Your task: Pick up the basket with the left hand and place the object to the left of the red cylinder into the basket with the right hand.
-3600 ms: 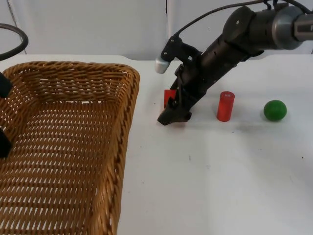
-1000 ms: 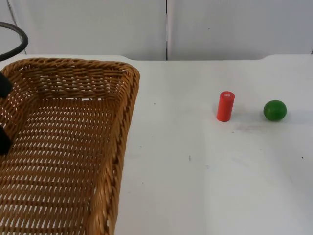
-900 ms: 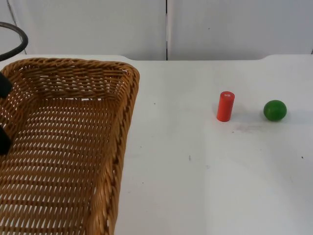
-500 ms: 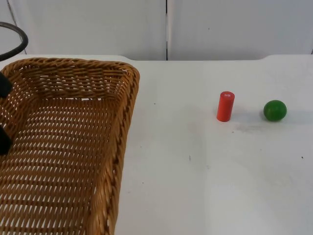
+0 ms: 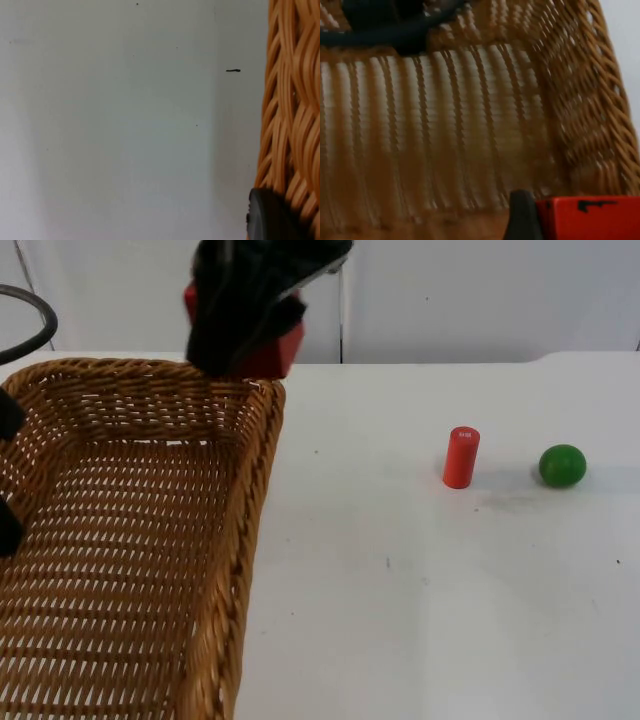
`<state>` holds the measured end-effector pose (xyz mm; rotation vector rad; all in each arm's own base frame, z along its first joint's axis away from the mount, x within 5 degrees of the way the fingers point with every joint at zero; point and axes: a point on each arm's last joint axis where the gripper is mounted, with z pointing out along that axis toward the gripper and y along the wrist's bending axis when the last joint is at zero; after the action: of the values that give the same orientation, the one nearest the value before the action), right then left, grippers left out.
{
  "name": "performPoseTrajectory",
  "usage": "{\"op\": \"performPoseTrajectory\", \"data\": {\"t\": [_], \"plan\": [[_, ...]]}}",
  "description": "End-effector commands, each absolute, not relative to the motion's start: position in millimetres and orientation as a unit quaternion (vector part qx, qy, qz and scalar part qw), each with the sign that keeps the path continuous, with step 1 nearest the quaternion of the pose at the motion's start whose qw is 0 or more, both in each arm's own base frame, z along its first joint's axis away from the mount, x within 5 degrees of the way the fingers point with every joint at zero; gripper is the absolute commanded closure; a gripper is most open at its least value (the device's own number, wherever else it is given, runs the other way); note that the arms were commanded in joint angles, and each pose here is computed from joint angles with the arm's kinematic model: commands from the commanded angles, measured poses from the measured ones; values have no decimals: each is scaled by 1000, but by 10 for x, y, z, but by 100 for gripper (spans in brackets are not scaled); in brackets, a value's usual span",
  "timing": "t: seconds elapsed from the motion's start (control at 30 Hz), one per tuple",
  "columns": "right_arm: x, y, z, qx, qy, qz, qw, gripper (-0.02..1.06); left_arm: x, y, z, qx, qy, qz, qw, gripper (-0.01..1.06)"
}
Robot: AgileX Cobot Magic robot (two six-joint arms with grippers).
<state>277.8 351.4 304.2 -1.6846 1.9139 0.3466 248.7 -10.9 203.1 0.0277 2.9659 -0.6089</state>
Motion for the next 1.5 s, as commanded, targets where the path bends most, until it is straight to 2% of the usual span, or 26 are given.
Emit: {"op": "performPoseTrajectory", "data": {"t": [0.0, 0.2, 0.47, 0.8, 1.03, 1.2, 1.37, 1.47], "plan": [[2706, 3575, 3096, -620, 707, 141, 309, 105, 2497, -123, 2076, 1, 975, -214, 65, 105], [2639, 3680, 2969, -596, 710, 179, 329, 105, 2497, -123, 2076, 1, 975, -214, 65, 105], [2646, 3642, 2641, -578, 725, 176, 332, 105, 2497, -123, 2076, 1, 975, -214, 65, 105], [2656, 3663, 2597, -547, 733, 198, 351, 105, 2498, -127, 2078, -1, 974, -216, 65, 105], [2644, 3692, 2544, -536, 742, 214, 341, 105, 2498, -128, 2079, -1, 974, -217, 65, 105], [2679, 3752, 2266, -537, 756, 212, 309, 105, 2498, -128, 2079, -1, 974, -217, 65, 105], [2685, 3764, 2176, -540, 759, 209, 298, 104, 2500, -128, 2079, -1, 974, -217, 66, 105], [2688, 3769, 2181, -536, 760, 212, 301, 96, 2500, -128, 2079, -1, 974, -217, 66, 105]]}}
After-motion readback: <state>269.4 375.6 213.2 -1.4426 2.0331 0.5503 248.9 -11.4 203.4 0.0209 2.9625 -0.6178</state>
